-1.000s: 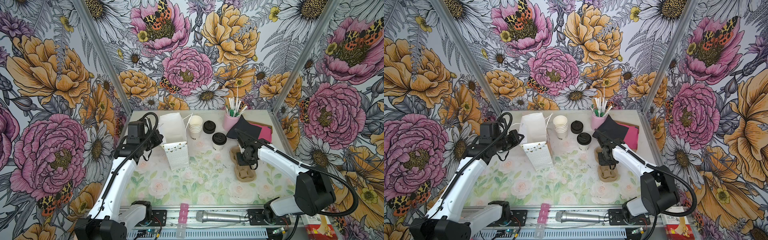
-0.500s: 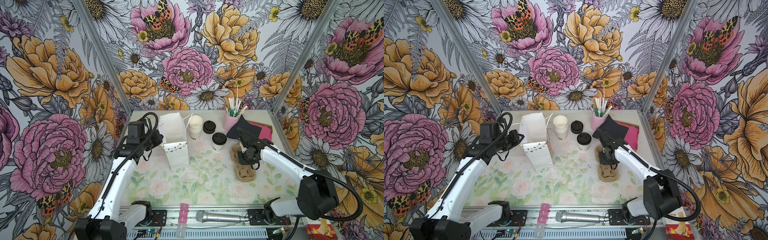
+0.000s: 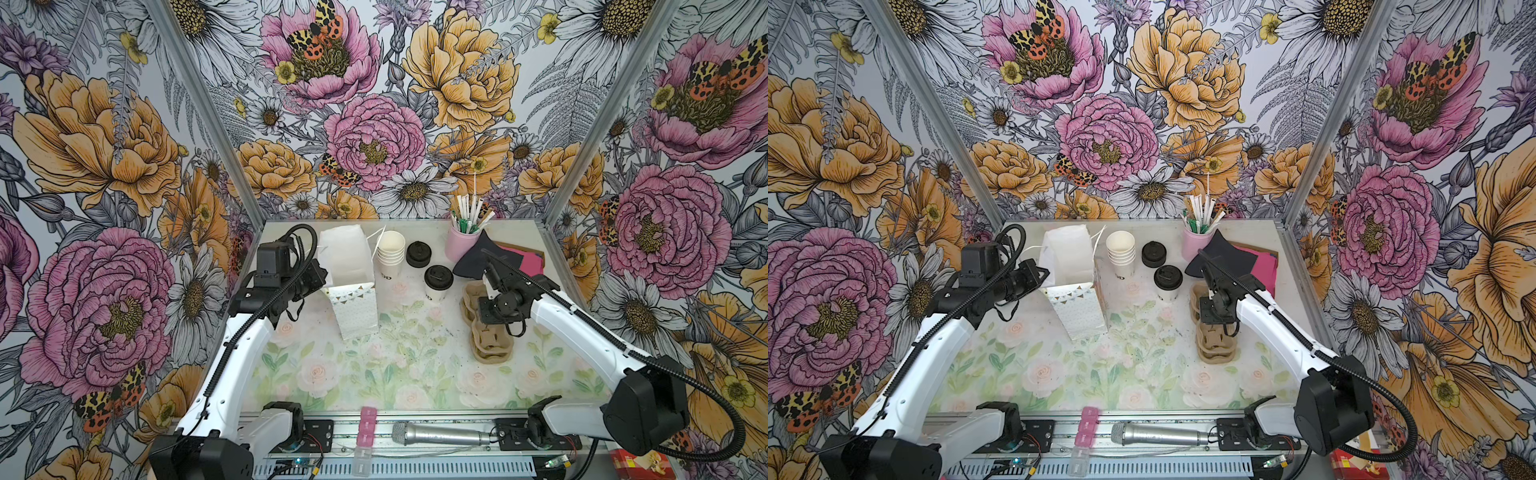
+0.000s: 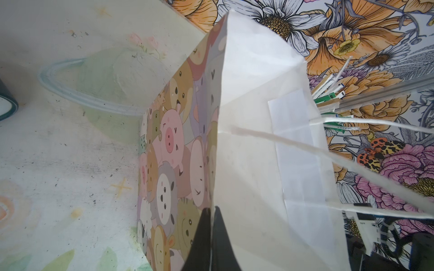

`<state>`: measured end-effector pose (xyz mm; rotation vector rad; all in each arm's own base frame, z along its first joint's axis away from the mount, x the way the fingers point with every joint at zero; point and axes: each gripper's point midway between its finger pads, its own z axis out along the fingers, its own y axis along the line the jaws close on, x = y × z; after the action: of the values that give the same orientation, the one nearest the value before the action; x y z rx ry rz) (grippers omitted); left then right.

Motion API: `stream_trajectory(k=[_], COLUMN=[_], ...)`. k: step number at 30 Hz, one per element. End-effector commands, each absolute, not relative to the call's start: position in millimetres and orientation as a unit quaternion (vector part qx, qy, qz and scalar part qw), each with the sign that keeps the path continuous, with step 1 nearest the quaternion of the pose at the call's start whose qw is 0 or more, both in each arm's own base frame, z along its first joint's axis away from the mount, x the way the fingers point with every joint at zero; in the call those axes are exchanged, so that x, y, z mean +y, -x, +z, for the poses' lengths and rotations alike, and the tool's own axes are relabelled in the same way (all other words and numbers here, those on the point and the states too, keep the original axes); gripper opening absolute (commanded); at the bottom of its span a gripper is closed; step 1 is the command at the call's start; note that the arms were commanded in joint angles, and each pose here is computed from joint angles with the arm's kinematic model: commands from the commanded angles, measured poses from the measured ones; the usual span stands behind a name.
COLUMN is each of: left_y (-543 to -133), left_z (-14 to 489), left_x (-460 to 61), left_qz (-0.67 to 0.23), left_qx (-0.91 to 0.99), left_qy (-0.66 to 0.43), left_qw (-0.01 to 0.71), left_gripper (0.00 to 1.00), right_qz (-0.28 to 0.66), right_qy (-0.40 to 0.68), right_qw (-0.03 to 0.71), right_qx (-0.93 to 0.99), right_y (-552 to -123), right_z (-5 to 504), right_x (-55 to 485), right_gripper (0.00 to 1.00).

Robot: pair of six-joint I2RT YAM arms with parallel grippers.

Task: Pack a coffee takeout order
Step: Pick up the cup tray from the cup tray, then place the cup tray in the takeout bag.

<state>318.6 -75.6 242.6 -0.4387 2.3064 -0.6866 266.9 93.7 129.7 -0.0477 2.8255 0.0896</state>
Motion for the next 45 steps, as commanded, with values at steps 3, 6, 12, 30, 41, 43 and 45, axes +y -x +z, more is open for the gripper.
stream_trajectory(k=[3, 6, 12, 30, 41, 43, 45], left_y=[-317.5, -317.7, -318.5, -332.3, -316.3, -310.5, -305.7], left_z=[236.2, 237.3, 239.4, 288.1, 291.9, 285.3, 279.7], left_x=[-78.8, -78.9, -78.5, -84.4, -101.5, -105.2, -107.2], left_qz=[-0.262, -0.261, -0.261, -0.225, -0.202, -0.194, -0.182], left_qx=[0.892, 0.891, 0.89, 0.856, 0.805, 0.8, 0.795], left_qy=[0.155, 0.153, 0.151, 0.082, 0.051, 0.048, 0.047], left_qw=[0.335, 0.337, 0.342, 0.459, 0.556, 0.566, 0.577], left_gripper=[0.0, 0.0, 0.0, 0.0, 0.0, 0.0, 0.0], right_qz=[0.066, 0.087, 0.141, 0.194, 0.261, 0.261, 0.252], right_qy=[0.015, 0.013, 0.005, 0.077, 0.1, 0.109, 0.12], right_qw=[0.233, 0.267, 0.326, 0.437, 0.515, 0.525, 0.539], right_qx=[0.97, 0.96, 0.935, 0.875, 0.81, 0.802, 0.795], right_y=[-278.0, -279.9, -279.6, -286.1, -272.1, -270.4, -267.7], right_z=[184.7, 212.8, 268.2, 383.9, 454.3, 460.9, 468.1], right_x=[99.0, 102.6, 112.1, 201.9, 300.5, 321.3, 338.7], right_gripper=[0.25, 0.24, 0.22, 0.21, 0.2, 0.2, 0.2])
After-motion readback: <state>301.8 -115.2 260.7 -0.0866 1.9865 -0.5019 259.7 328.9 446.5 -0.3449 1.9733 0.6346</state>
